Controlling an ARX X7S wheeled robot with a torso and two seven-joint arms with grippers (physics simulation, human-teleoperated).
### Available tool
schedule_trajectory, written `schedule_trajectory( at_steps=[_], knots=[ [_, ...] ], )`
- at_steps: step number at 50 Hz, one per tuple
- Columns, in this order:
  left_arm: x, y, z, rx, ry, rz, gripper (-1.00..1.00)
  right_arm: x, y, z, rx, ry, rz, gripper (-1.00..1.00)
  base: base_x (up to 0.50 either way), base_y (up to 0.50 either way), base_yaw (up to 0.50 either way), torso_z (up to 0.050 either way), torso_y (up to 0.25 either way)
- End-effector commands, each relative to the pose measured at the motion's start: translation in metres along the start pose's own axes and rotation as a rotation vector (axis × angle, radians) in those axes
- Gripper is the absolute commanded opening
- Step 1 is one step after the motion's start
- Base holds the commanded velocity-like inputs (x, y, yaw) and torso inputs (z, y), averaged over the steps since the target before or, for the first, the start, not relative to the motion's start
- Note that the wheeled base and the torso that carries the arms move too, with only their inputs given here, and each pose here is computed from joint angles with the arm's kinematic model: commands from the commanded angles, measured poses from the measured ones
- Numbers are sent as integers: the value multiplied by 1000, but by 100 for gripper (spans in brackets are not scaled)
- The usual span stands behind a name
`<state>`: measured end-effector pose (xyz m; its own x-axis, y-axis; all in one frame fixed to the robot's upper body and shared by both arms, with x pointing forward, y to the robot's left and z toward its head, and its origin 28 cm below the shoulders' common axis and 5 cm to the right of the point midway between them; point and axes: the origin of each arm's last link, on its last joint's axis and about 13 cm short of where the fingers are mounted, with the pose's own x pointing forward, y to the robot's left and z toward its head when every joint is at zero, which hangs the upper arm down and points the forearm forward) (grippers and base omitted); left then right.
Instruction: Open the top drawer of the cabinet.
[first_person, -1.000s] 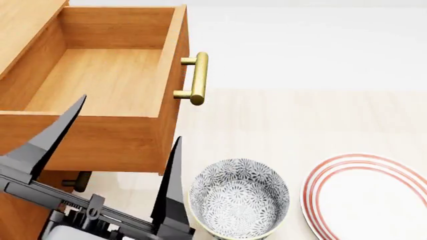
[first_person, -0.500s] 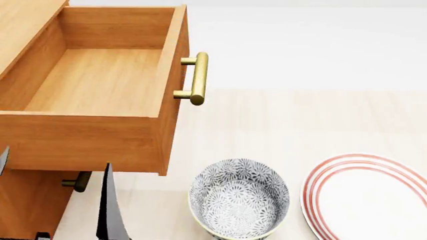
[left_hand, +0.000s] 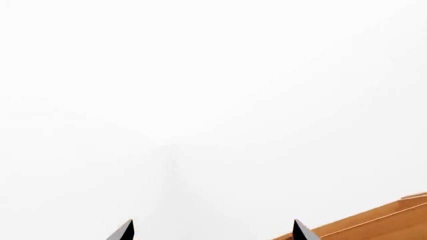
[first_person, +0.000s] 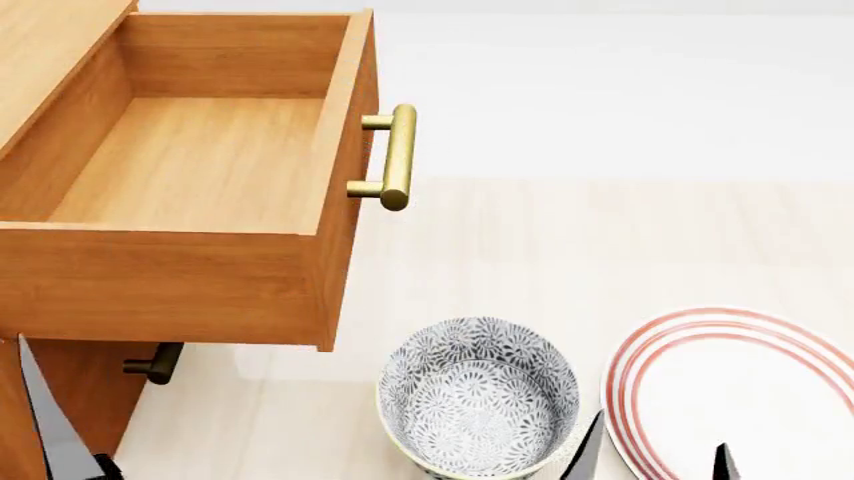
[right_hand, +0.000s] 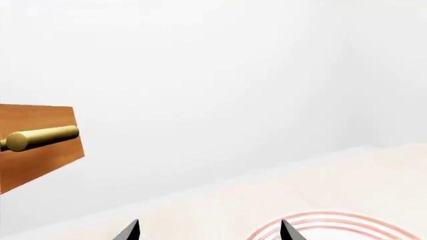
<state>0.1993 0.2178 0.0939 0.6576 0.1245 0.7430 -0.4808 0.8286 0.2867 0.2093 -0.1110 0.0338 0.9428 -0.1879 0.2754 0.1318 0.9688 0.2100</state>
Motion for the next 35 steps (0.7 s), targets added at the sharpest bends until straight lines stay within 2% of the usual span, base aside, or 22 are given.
schedule_trajectory(
  at_steps=[1,4,7,14,16,20,27,32,35],
  knots=[
    [6,6,-3,-43,63,105,100,2,-2,7,10,-92,-42,100,0,0,0,0,0],
    [4,5,-6,-66,126,102,100,1,-2,8,10,-95,-46,100,0,0,0,0,0],
    [7,8,-5,-94,168,151,100,4,-3,11,8,-129,-66,100,0,0,0,0,0],
    [16,15,1,-105,144,213,100,6,-5,21,17,-204,-86,100,0,0,0,0,0],
    [22,19,2,-111,142,250,100,10,-6,27,6,-269,-111,100,0,0,0,0,0],
    [34,30,10,-126,61,313,100,16,-10,40,60,-368,-184,100,0,0,0,0,0],
    [63,51,18,-83,-37,422,100,33,-16,66,57,-565,-274,100,0,0,0,0,0],
    [86,74,35,-35,-155,522,100,41,-22,87,15,-725,-303,100,0,0,0,0,0],
    [100,94,49,-12,-226,582,100,47,-23,113,10,-853,-310,100,0,0,0,0,0]
  ],
)
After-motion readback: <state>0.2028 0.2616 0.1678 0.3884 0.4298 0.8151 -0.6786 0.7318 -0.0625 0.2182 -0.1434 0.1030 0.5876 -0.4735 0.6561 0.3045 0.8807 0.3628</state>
